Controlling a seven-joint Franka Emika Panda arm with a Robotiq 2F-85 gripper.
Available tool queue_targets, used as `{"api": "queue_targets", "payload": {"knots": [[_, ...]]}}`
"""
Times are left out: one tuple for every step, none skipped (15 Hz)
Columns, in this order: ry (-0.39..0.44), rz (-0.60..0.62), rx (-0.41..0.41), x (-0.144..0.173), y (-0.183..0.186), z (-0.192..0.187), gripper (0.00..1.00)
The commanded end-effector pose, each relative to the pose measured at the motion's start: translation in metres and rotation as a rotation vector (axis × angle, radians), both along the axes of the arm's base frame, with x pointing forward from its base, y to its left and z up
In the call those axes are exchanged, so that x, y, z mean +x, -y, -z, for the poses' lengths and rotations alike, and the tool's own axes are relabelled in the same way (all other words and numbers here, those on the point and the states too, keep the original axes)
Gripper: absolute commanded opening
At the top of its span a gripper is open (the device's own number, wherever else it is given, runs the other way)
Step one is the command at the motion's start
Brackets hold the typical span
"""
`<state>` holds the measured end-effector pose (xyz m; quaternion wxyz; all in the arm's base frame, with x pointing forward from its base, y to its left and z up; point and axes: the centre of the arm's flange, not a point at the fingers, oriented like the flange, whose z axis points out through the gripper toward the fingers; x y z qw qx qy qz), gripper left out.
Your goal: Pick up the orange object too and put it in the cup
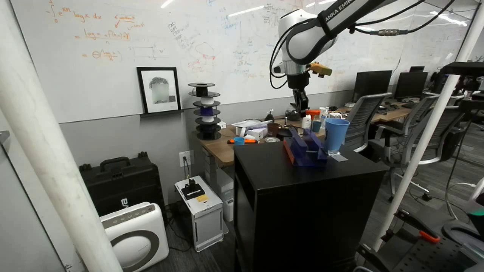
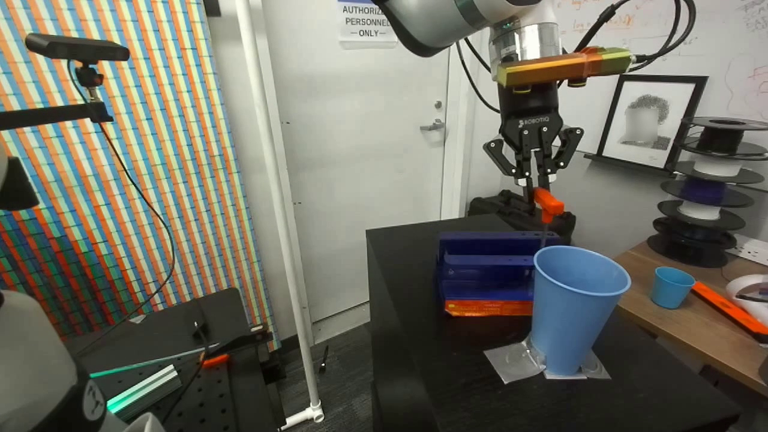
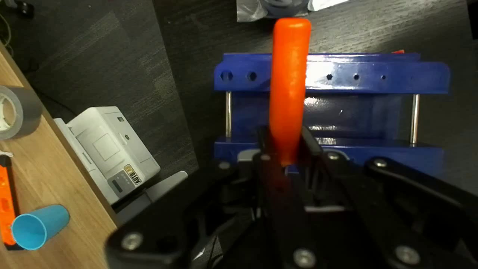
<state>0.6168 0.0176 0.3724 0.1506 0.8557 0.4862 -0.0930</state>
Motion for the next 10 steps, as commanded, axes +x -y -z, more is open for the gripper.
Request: {"api": "queue_targets", "payload": {"knots": [[0.052,0.022,-0.048,-0.024,0.003,-0.015,0.44],[0.062,0.031,-0.052,-0.027,0.003,-0.017,0.51],[0.068,0.037,-0.055,-0.03,0.002,-0.02,0.58],[0.074,0.042,-0.054,-0.032,0.002,-0.022,0.67],[0.076,0.05,-0.05,-0.034,0.002,-0.024,0.74],[0.075,0.054,-0.046,-0.036,0.001,-0.026,0.83],[0.078,0.055,-0.048,-0.038,0.0,-0.027,0.89],[0.082,0.054,-0.049,-0.04,0.0,-0.028,0.98],[0.085,0.059,-0.05,-0.041,0.002,-0.027,1.0],[0.091,0.062,-0.05,-0.042,0.004,-0.026,1.0]]}}
